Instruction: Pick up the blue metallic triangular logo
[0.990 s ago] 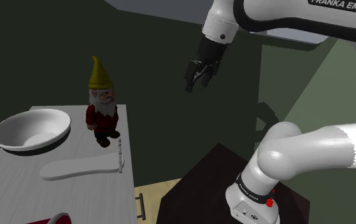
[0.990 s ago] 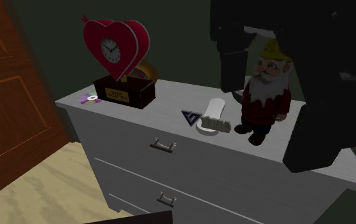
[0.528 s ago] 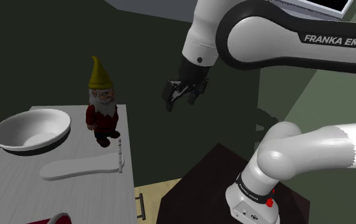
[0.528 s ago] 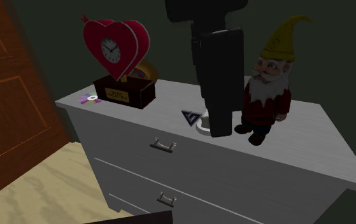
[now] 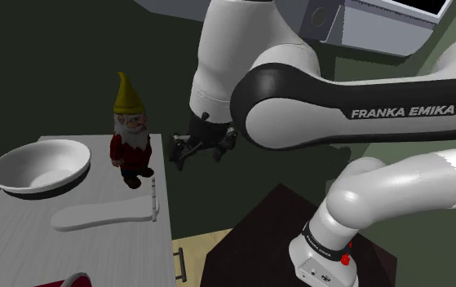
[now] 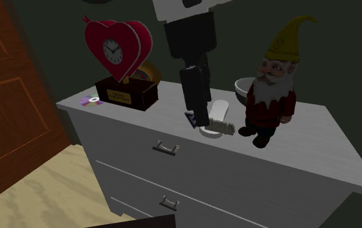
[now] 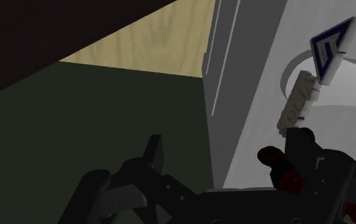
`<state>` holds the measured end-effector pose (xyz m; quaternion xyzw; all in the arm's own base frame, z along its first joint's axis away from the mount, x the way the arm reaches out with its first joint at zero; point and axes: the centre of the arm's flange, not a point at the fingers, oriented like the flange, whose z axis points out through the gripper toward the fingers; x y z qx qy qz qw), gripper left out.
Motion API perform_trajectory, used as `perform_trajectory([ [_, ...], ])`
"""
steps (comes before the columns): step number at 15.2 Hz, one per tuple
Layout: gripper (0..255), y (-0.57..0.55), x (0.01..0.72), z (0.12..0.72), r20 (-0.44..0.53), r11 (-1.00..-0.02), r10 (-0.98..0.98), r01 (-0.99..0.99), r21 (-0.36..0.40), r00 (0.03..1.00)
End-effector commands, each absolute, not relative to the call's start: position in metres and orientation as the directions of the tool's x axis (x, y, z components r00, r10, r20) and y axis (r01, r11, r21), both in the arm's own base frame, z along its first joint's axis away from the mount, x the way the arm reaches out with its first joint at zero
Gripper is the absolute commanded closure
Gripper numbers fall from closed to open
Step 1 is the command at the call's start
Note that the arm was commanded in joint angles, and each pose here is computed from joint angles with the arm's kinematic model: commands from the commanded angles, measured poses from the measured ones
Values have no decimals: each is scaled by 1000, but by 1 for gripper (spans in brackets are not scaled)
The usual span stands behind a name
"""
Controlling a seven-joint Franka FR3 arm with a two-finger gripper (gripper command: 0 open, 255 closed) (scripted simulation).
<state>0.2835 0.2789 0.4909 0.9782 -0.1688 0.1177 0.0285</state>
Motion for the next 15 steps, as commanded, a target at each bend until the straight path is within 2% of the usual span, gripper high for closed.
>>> perform_trajectory([
  [1, 0, 304, 287, 476, 254, -925, -365, -381, 14, 896],
  [8, 0, 386, 313, 426, 305, -856, -489, -516, 11, 817],
  [15, 0, 388, 314, 393, 307, -854, -493, -521, 11, 814],
])
